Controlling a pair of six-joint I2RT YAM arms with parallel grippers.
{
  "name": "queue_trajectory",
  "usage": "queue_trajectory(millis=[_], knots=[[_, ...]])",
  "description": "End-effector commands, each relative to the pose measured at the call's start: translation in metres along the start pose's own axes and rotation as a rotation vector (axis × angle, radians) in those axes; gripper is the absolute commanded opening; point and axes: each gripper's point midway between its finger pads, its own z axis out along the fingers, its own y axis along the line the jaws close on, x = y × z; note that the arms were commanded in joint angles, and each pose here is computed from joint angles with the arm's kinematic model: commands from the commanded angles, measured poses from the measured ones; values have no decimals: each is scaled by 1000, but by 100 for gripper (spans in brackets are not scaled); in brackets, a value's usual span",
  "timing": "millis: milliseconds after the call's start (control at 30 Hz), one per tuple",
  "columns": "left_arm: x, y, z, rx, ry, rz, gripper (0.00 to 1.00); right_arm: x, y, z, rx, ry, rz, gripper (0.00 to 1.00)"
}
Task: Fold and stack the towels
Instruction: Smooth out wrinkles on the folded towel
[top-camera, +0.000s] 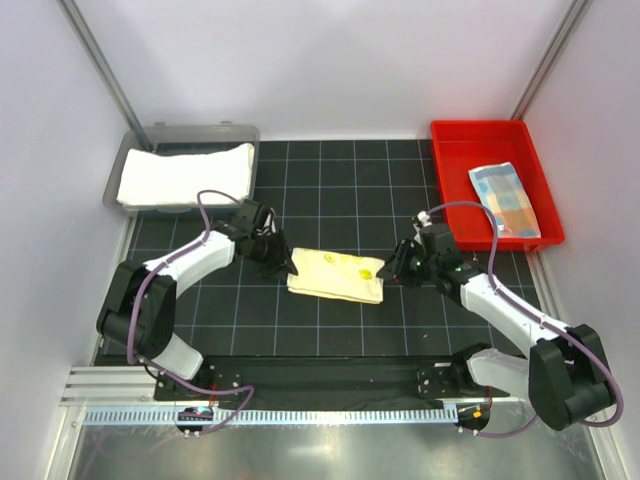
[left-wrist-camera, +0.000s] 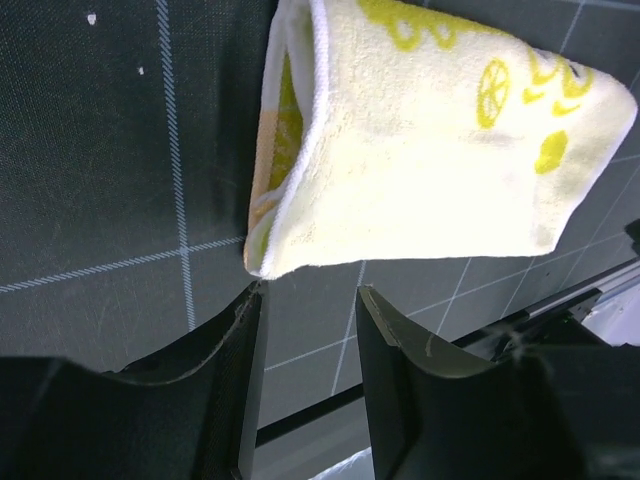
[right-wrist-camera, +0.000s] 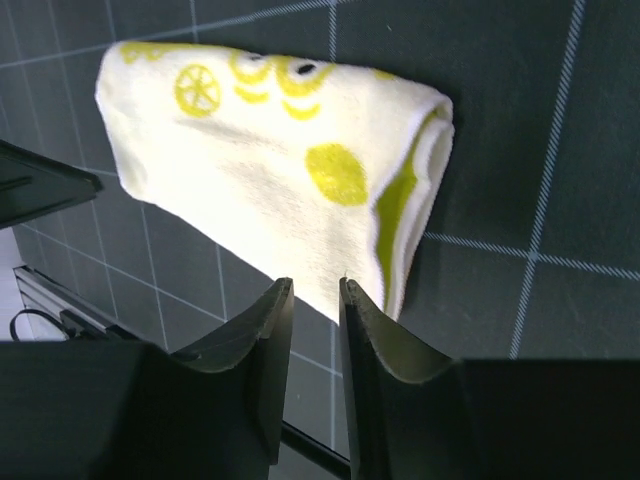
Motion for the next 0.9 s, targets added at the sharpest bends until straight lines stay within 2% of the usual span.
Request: queue_trajectory(millis=[0,100,233,300,433,533,667,700,767,833,867], knots=[[2,2,8,-2,23,9,43,-16,19,-1,-46,-18,5,32],[4,7,18,-12,27,0,43,-5,9,8,-25,29,35,31],[5,10,25,-17,39,3,44,8,-8,9,24,39,48,38],[5,10,27,-11,41,-1,42,17,-11,10,15,54,61,39],[4,8,27,0,37,-7,13,27,-16,15,7,72,86,34],[5,5,25,4,42,-5,0,32,-21,17,7,70,98,34],[7,-1,21,24,60,-7,0,35,-14,20,-58,53,108,34],[8,-3,20,33,71,-11,0,37,-14,20,-65,57,118,33],[8,-7,18,43,79,-5,0,35,-9,22,-102,40,130,14],[8,-6,13,29,86,-4,0,34,-7,22,-114,33,136,1],[7,-8,10,28,76,-3,0,33,-6,22,-118,33,132,1]])
